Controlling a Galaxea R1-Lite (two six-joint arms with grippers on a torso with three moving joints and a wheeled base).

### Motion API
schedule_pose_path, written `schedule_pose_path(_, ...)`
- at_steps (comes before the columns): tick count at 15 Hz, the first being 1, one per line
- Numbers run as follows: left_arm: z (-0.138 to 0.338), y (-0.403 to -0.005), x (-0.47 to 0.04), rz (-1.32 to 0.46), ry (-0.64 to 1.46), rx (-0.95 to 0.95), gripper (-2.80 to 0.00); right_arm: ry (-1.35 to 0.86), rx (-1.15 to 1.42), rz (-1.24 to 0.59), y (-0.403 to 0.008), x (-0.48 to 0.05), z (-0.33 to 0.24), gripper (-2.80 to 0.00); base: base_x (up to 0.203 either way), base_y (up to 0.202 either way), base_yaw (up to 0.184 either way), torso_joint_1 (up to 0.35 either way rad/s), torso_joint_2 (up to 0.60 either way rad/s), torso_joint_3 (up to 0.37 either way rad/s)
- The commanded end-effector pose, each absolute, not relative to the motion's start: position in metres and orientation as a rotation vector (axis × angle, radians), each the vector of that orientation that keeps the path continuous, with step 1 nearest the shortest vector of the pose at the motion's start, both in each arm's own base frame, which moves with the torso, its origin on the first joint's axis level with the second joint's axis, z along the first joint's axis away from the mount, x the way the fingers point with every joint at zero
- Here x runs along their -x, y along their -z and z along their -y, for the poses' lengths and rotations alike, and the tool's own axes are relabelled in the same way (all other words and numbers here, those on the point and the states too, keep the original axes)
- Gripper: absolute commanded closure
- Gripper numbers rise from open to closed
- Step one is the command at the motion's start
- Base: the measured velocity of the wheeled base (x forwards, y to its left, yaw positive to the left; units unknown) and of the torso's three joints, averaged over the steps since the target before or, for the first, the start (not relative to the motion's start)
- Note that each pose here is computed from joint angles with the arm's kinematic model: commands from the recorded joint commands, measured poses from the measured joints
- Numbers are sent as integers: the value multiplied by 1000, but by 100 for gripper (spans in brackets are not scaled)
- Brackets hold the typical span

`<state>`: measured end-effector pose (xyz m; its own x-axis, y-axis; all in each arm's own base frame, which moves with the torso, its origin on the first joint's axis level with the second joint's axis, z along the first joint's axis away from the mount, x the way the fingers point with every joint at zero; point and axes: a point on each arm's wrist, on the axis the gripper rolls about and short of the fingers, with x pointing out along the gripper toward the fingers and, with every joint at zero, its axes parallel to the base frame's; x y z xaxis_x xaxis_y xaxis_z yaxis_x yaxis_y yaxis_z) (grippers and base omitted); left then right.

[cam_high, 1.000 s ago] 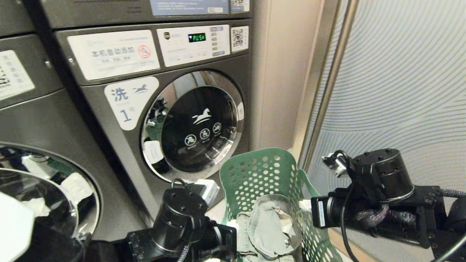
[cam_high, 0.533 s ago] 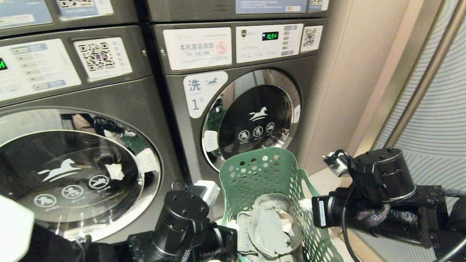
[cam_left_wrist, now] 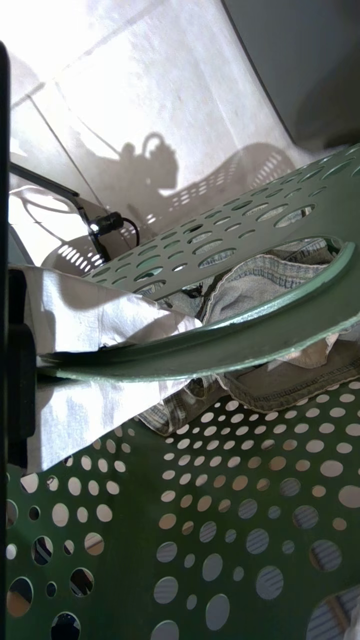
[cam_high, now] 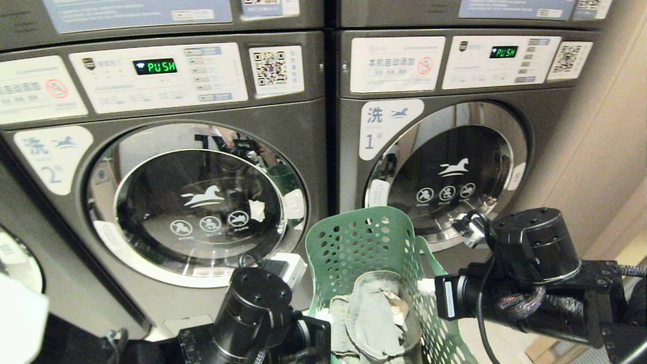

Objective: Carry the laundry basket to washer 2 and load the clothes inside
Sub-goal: Pick up the clothes basket and put it beside the washing machine

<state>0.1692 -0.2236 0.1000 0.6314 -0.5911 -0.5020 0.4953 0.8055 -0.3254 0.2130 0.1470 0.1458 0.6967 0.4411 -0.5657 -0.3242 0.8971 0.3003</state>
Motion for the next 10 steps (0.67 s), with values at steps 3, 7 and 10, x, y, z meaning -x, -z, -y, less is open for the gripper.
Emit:
schedule_pose_path(3, 224, -99, -169, -633, 621, 162, 0, -430, -180, -674, -146, -213, -147, 0, 1, -8, 174, 2, 1, 1)
schedule_pose_path(7, 225, -99, -169, -633, 626, 161, 0, -425, -176, -684, -143, -211, -146, 0, 2, -3, 79, -2, -3, 1)
schedule_pose_path(10, 226, -98, -167, -635, 631, 158, 0, -423, -174, -690, -141, -210, -145, 0, 0, 0, 0, 0, 0, 0)
